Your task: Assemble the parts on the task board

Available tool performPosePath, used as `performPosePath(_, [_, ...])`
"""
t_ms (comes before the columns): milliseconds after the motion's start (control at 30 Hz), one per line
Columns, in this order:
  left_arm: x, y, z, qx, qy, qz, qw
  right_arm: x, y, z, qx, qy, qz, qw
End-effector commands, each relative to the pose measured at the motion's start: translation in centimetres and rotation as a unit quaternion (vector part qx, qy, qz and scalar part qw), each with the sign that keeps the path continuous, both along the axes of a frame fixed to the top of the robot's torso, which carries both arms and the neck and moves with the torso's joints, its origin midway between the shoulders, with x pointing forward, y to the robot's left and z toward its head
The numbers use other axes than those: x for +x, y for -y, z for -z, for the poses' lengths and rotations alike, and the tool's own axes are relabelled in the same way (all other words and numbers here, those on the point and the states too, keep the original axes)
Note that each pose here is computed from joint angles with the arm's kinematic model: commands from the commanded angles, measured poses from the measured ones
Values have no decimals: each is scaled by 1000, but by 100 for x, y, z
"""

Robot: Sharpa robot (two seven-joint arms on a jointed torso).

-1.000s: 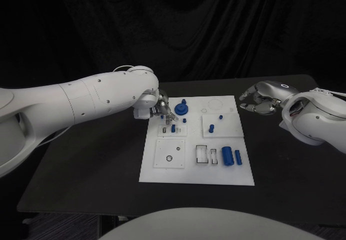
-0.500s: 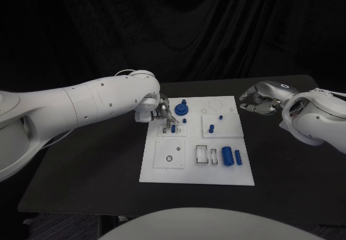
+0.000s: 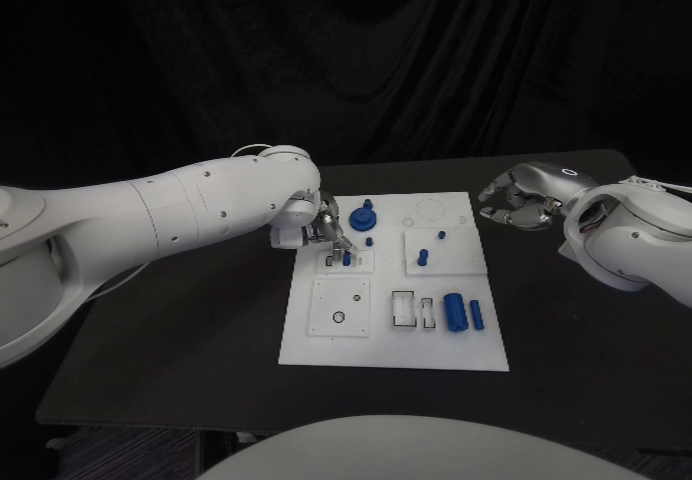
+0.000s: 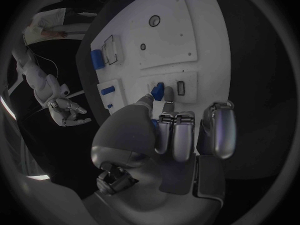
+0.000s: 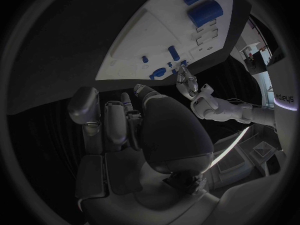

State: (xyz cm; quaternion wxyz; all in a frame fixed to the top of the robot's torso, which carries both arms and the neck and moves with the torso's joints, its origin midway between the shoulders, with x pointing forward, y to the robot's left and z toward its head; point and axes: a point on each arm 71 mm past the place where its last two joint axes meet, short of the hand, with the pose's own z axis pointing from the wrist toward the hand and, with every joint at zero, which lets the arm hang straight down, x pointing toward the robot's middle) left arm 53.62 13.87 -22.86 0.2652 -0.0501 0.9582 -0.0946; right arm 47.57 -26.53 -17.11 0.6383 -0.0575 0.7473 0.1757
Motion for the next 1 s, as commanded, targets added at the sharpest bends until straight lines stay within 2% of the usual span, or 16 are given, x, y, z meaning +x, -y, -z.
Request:
performPosePath(33, [-21, 28, 22, -5, -10, 8, 1000, -3, 9, 14, -4, -5, 7, 1000])
performPosePath(333, [-33, 34, 49, -7, -13, 9, 1000, -2, 10, 18, -6, -7, 8, 1000])
performPosePath(1000, [-28, 53, 49, -33, 2, 7, 999, 1, 9, 34, -12, -17, 12, 1000])
